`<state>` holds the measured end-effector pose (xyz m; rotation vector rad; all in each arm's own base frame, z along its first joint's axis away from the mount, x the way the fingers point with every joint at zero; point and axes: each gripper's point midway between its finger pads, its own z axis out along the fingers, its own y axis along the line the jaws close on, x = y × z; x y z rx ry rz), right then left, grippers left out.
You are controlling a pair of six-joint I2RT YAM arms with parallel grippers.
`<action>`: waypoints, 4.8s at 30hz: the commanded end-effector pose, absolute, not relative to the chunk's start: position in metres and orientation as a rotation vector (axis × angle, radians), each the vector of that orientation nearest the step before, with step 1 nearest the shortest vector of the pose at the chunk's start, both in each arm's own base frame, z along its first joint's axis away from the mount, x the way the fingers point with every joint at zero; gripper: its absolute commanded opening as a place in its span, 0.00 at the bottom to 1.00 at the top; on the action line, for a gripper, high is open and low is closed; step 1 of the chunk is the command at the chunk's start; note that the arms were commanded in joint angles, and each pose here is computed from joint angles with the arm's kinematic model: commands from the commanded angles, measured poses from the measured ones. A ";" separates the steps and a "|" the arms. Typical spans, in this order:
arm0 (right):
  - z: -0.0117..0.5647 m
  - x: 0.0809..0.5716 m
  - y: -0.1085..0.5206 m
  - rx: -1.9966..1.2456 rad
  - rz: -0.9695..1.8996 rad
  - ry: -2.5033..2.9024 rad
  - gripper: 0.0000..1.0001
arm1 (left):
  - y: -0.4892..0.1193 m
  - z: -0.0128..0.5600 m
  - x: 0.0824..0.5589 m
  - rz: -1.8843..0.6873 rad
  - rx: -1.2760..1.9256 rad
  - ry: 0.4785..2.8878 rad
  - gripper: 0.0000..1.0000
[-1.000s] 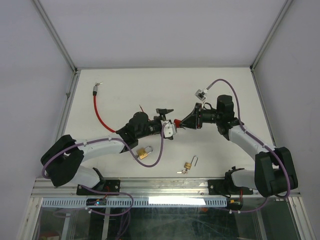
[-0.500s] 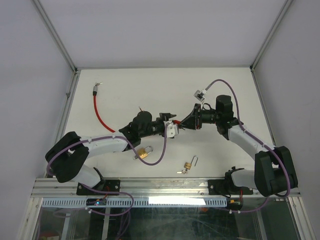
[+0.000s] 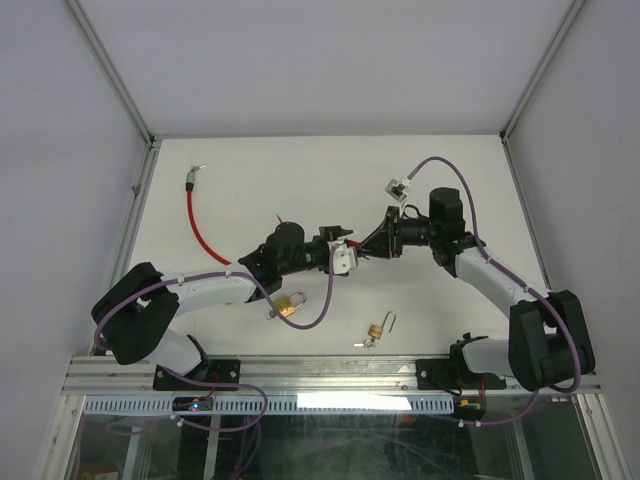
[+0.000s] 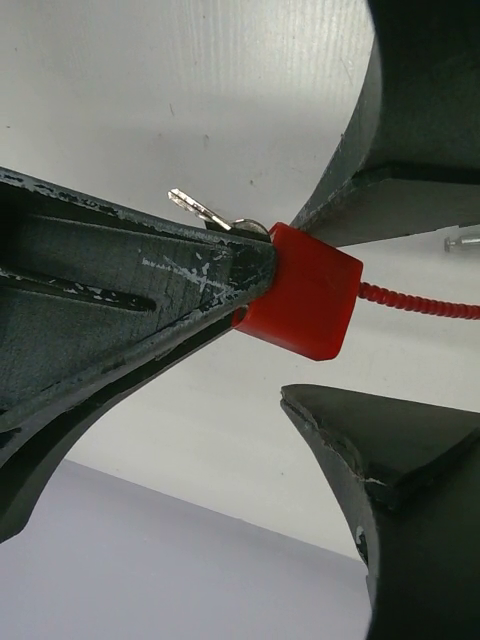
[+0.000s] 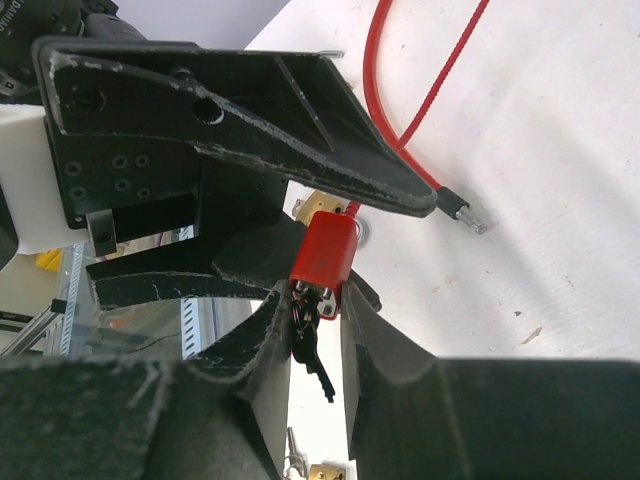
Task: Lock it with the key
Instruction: Pick up the lock from the center of the board, then lock the lock.
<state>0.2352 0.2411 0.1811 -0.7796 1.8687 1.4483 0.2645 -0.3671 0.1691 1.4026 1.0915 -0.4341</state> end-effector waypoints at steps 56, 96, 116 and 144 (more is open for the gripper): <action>0.200 0.238 0.233 -0.924 1.318 1.838 0.31 | -0.371 0.202 0.257 -0.346 1.137 1.162 0.00; 0.214 0.251 0.221 -0.679 1.513 2.018 0.65 | -0.350 0.190 0.269 -0.080 1.135 1.010 0.00; 0.214 0.171 0.204 -1.598 0.903 0.986 0.58 | -0.381 0.195 0.212 -0.520 1.314 1.047 0.00; 0.203 0.177 0.218 -1.614 0.902 1.042 0.34 | -0.401 0.187 0.211 -0.594 1.348 1.080 0.00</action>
